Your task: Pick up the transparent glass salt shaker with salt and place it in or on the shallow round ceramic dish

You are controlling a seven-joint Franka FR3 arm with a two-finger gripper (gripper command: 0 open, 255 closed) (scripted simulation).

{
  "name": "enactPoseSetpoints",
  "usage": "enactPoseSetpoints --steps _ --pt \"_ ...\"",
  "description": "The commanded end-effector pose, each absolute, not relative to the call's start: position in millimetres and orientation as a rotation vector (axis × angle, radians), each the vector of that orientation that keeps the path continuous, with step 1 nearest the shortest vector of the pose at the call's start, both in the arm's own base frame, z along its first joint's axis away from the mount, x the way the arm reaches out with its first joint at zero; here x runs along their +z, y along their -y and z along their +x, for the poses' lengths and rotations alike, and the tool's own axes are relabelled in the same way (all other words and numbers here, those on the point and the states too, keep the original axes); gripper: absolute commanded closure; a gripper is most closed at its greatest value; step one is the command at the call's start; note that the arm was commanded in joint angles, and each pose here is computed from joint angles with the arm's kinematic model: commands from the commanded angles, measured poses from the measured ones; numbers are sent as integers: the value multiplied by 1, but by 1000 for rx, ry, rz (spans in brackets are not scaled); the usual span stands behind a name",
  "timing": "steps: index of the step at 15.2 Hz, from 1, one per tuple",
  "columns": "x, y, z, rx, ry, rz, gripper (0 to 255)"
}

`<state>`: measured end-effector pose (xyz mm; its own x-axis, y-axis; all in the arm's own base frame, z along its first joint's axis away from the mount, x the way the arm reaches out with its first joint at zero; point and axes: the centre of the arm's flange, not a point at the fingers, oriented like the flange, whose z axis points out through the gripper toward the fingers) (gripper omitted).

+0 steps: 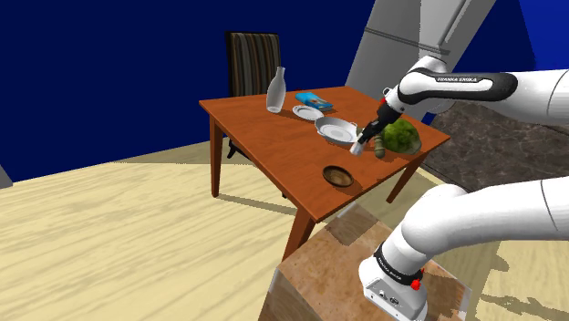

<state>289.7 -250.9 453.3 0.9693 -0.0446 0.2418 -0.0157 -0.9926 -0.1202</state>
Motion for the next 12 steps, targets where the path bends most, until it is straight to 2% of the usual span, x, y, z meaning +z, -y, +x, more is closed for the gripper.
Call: enactPoseSetpoints --steps 1,6,12 --pt "455 225 288 -372 -49 -3002 255" --pt "461 159 284 -372 -49 -3002 255" --pt "429 159 284 -372 -49 -3002 255"
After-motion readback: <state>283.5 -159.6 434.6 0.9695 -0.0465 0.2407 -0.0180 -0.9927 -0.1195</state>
